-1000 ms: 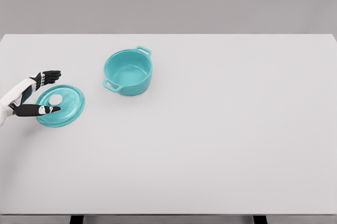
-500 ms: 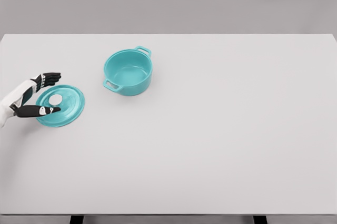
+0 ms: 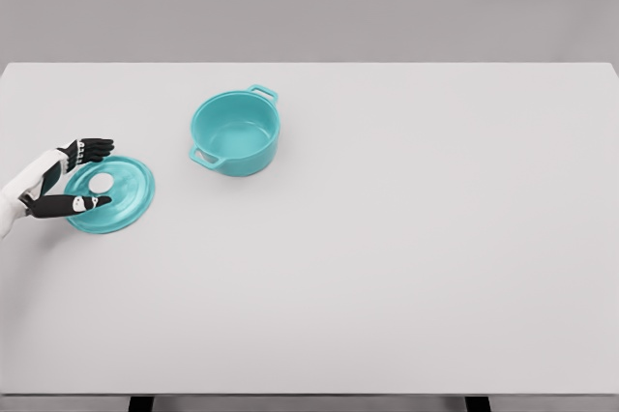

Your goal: Cover the pot with left arm

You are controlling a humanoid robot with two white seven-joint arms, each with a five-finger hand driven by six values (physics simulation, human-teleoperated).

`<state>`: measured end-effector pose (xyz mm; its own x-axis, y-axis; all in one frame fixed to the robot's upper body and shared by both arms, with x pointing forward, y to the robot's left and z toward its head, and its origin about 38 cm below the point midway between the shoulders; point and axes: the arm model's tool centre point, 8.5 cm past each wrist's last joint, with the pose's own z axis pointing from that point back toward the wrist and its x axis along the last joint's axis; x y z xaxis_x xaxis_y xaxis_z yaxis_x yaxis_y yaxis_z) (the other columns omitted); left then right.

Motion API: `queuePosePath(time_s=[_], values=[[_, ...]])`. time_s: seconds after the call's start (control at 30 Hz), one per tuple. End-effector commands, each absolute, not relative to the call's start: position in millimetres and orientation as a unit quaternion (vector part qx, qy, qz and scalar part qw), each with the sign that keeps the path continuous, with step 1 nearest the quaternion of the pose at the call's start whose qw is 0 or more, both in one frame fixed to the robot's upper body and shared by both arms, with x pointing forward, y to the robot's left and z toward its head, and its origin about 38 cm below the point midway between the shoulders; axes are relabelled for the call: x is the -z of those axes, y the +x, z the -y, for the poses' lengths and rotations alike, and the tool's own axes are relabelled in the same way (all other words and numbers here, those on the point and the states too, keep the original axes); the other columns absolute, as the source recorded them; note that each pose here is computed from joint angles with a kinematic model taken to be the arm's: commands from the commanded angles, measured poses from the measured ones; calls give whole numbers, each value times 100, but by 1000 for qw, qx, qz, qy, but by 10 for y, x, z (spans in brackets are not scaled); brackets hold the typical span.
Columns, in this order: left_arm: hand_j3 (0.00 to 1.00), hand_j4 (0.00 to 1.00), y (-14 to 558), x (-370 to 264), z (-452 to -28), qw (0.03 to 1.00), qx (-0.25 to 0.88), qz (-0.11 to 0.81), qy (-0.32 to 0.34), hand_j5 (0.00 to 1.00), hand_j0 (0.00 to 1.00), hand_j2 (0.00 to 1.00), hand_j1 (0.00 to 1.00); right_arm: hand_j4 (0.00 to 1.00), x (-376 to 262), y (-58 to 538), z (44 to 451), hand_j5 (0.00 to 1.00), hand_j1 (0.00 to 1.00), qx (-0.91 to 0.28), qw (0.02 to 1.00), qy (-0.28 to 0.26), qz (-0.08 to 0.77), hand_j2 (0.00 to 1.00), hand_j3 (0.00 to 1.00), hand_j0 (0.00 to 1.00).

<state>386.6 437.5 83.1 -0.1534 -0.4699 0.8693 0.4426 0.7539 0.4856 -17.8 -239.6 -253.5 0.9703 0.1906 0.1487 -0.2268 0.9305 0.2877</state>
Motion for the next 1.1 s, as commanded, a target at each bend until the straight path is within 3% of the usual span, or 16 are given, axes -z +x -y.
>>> queuePosePath(time_s=[0.0,0.37,0.43,1.07], values=[[81,81,3864,-833,-4388,652,350,673,11,81,81,81,81,100,2535,-178,2396,100,100,-107,981,153,59,100,100,100],[62,62,3847,-823,-4362,651,361,668,1,62,62,62,62,100,2535,-178,2396,100,100,-107,981,153,59,100,100,100],[37,37,3847,-833,-4358,650,363,668,-1,37,37,37,37,100,2535,-178,2396,100,100,-107,981,153,59,100,100,100],[37,37,4108,-1202,-4121,603,379,702,-9,37,37,37,37,100,2535,-178,2396,100,100,-107,981,153,59,100,100,100]])
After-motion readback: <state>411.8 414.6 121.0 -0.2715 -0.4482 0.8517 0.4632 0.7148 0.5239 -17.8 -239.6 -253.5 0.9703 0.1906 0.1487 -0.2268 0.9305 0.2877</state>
